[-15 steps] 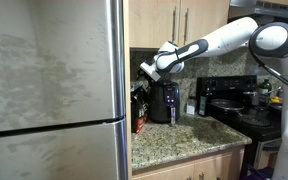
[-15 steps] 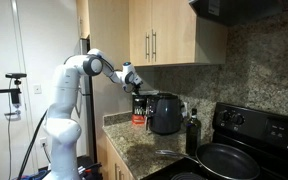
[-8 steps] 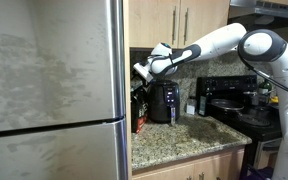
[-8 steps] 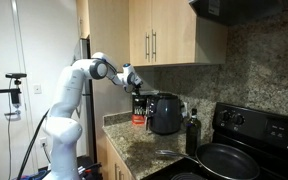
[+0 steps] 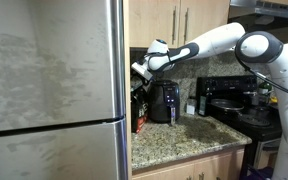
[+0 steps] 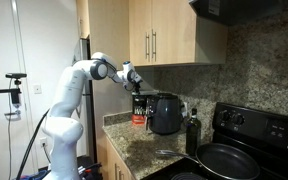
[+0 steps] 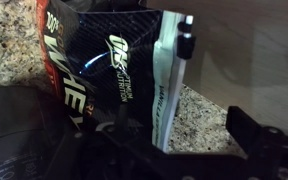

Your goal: Place the whey packet next to the stove

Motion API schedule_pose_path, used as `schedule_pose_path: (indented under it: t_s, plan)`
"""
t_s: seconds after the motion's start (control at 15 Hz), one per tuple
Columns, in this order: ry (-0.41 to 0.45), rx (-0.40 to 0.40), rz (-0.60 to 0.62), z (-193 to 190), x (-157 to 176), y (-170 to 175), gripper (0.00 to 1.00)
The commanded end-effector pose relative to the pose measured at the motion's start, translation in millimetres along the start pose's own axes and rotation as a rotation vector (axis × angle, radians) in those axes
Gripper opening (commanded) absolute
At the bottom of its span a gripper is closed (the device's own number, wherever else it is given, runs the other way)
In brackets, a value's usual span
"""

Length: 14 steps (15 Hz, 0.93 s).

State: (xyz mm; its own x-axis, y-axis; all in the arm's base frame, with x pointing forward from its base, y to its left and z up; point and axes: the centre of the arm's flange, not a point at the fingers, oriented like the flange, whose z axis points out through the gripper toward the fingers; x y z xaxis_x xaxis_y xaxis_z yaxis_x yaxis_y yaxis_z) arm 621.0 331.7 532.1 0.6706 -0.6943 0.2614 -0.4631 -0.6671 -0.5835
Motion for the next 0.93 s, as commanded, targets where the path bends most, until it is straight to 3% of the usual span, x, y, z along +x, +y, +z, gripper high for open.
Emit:
schedule_pose_path:
  t_s: [0.0,0.13,0.2,0.47,0.67,0.87]
  plan:
    - [0.000,0.001,-0.002,-0.2,-1.0,-0.7,1.00]
    - [0.001,0.001,-0.003,-0.4,-1.2,-1.1,1.00]
    - [-0.020,-0.100,0.000,-2.9,-0.6,2.1,1.00]
    - [0.014,-0.187,-0.070,1.3,4.4,10.3,1.00]
    - [0.057,-0.167,-0.098,2.9,7.3,10.1,1.00]
    - [0.036,-0.084,-0.084,4.2,6.0,4.7,1.00]
